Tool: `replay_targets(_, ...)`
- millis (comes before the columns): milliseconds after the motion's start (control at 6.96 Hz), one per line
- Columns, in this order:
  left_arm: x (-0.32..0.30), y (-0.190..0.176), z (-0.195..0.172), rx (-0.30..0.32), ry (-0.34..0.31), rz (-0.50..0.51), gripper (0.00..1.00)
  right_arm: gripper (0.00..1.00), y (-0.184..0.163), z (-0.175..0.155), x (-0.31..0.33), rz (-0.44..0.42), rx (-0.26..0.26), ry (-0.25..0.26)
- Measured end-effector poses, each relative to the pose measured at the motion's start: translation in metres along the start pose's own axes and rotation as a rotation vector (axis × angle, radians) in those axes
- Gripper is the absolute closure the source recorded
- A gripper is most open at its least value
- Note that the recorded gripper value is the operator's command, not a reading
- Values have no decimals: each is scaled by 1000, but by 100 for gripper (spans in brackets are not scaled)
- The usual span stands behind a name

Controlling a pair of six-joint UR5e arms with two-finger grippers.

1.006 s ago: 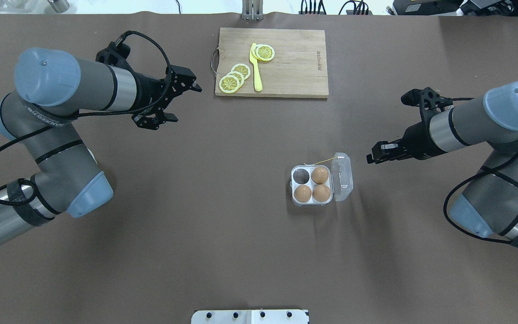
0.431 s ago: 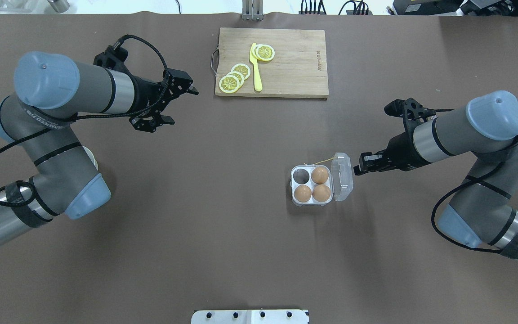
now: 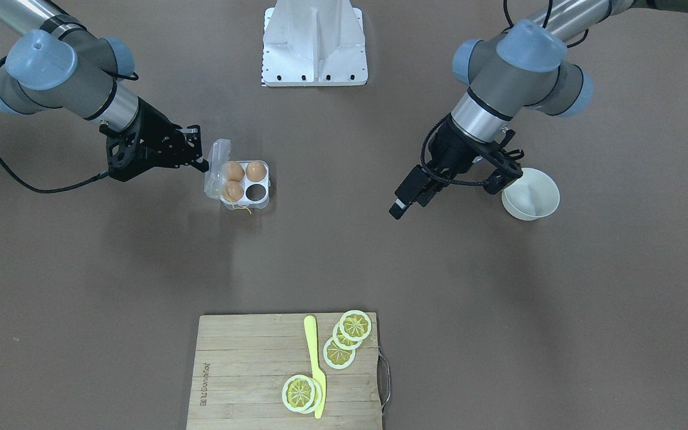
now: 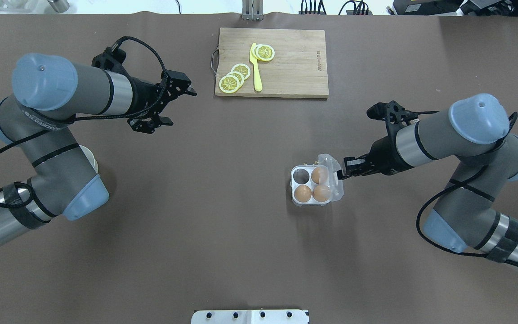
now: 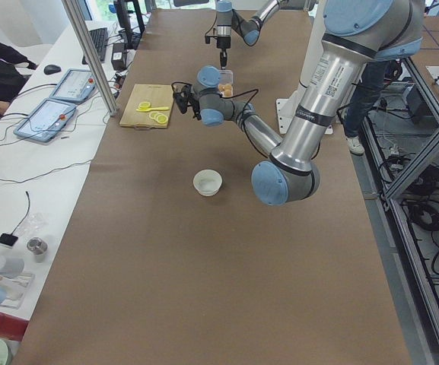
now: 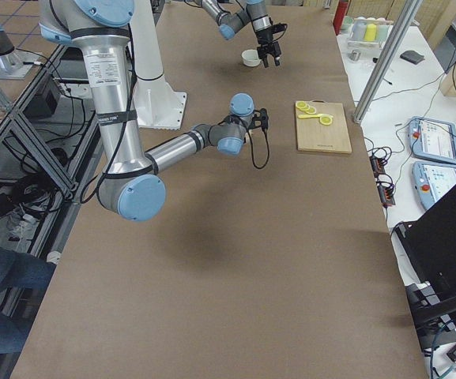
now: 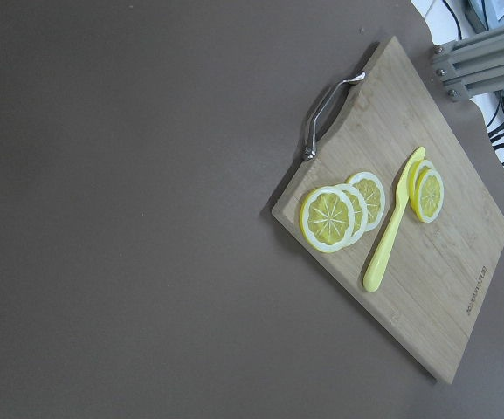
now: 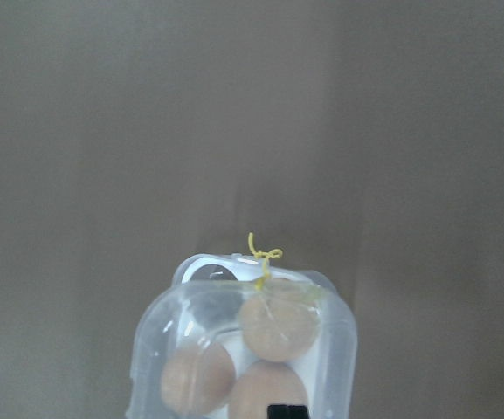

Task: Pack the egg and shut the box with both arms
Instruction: 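Push the lid down over the eggs with the right gripper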

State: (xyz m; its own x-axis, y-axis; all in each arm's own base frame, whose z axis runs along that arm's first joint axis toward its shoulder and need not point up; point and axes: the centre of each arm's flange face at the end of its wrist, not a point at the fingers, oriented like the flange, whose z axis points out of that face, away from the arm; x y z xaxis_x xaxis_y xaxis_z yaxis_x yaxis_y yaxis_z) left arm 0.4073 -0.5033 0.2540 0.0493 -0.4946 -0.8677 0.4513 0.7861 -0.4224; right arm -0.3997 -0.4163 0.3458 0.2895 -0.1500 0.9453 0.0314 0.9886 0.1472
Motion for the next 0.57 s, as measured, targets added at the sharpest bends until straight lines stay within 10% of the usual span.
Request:
replay_targets(431,-5,-3,2,4,-10,-2,2,100,-8,28,-90,4,5,12)
replay_targets(575,-10,-5,3,7,-16,-4,2,15,-12,19,-110,14,10,27)
